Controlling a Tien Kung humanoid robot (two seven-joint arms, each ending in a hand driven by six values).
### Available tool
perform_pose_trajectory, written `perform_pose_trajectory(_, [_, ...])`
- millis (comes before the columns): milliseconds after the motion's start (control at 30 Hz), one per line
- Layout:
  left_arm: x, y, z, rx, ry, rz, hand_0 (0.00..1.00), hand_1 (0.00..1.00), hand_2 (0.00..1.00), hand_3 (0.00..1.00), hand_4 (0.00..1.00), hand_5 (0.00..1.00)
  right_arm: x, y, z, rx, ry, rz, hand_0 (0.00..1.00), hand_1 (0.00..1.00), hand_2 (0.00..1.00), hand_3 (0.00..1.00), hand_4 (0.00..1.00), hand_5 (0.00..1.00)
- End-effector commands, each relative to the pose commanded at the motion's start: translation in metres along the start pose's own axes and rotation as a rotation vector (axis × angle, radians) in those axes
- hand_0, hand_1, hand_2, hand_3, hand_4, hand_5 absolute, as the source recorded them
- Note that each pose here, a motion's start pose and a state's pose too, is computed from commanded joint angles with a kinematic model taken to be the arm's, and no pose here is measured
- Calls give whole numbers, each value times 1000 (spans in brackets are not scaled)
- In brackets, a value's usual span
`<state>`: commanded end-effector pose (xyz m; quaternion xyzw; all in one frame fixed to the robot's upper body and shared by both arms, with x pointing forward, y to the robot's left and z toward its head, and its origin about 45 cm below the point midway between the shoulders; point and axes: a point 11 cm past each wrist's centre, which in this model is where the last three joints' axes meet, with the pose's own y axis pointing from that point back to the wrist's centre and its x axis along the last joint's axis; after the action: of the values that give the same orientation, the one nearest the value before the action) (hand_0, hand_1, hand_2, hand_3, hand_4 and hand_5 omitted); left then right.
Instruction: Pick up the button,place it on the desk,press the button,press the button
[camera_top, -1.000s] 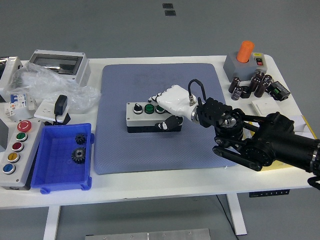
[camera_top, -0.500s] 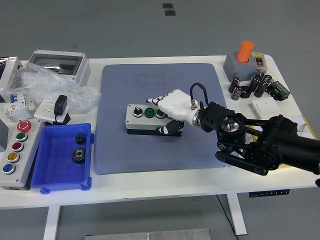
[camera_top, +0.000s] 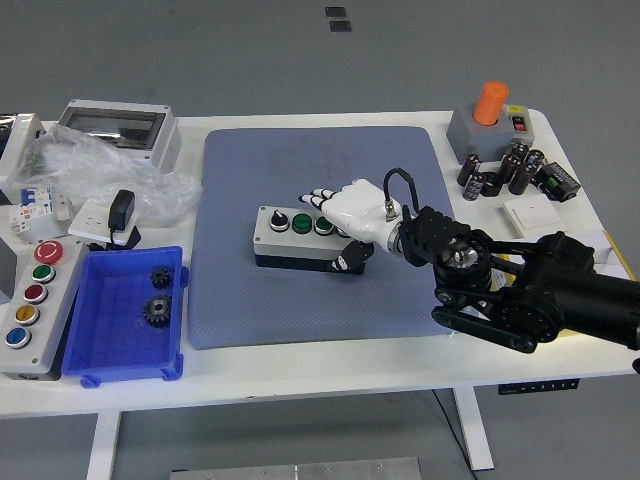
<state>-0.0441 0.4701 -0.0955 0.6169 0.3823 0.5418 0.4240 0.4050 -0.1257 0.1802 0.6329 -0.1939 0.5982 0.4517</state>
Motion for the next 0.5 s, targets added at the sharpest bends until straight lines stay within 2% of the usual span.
perform_pose_trajectory(67, [0,0,0,-1,0,0,593,654,601,622,734,354,0,0,0,-1,1,0,273,554,998,998,998,368])
perform_pose_trajectory(100, [0,0,0,-1,0,0,594,656,600,619,734,357,0,0,0,-2,2,0,281,570,998,998,998,429])
perform_pose_trajectory(267, [0,0,-1,0,-1,-3,594,656,600,619,734,357,0,0,1,-5,8,-2,281,570,998,998,998,429])
perform_pose_trajectory(300, [0,0,-1,0,-1,-4,593,658,599,620,733,357,0,0,1,-6,10,-3,305,596,998,998,998,457])
perform_pose_trajectory(500, [-1,0,-2,0,0,-12,594,658,599,620,734,359,1,0,2,-13,18,-10,303,597,998,998,998,479])
